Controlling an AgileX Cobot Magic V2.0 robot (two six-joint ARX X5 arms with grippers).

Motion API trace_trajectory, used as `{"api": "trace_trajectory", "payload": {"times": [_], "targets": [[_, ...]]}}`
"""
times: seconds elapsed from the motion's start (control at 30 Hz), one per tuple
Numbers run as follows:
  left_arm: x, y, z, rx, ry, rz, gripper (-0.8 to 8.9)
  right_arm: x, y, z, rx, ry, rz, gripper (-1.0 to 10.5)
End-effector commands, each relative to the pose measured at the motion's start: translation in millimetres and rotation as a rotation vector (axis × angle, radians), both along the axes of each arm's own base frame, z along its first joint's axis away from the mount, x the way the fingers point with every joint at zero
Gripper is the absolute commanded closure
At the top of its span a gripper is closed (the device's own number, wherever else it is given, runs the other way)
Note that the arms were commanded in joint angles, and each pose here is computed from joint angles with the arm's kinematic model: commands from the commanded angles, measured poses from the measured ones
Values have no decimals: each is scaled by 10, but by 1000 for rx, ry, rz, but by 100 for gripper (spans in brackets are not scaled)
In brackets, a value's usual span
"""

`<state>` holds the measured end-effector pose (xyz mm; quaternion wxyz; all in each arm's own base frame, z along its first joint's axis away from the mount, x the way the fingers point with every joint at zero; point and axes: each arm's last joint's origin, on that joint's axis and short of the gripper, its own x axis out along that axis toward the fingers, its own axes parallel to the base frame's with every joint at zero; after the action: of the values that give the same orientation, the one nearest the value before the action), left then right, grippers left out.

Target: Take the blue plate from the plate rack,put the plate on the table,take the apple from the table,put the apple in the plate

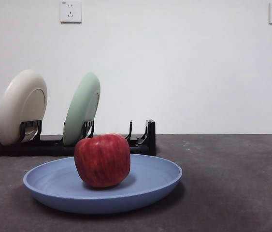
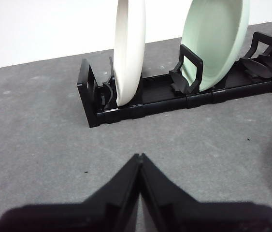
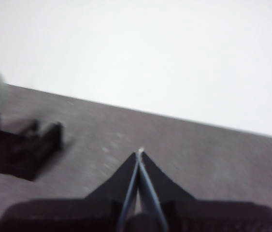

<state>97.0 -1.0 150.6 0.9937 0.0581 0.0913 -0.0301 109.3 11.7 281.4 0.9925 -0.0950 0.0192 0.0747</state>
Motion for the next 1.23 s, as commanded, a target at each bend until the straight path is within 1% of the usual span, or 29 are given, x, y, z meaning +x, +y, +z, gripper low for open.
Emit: {"api": "trace_trajectory", "payload": {"times": [0.03, 0.17, 0.4, 0.5, 0.63, 0.73, 0.9, 1.07, 1.23], "targets": [[5, 4, -29, 0, 3, 3, 818, -50, -50, -250, 23, -6, -42, 945], [5, 4, -29, 0, 3, 3, 818, -92, -74, -573, 29, 14, -70, 945], [5, 4, -29, 0, 3, 3, 818, -102, -87, -1018, 157, 14, -110, 945], [5, 4, -29, 0, 3, 3, 818, -102, -88, -1121, 162, 11, -111, 945], [5, 4, -29, 0, 3, 3, 818, -115, -94, -1203, 161, 26, -119, 945], [5, 4, -29, 0, 3, 3, 818, -124, -107, -1230, 156, 49, -160, 945], [5, 3, -28, 0, 3, 3, 818, -137, -118, -1321, 142, 140, -206, 945], [5, 3, -29, 0, 3, 3, 818, -136, -118, -1319, 133, 137, -205, 945], [5, 3, -29, 0, 3, 3, 818, -136, -114, -1317, 144, 136, -196, 945]]}}
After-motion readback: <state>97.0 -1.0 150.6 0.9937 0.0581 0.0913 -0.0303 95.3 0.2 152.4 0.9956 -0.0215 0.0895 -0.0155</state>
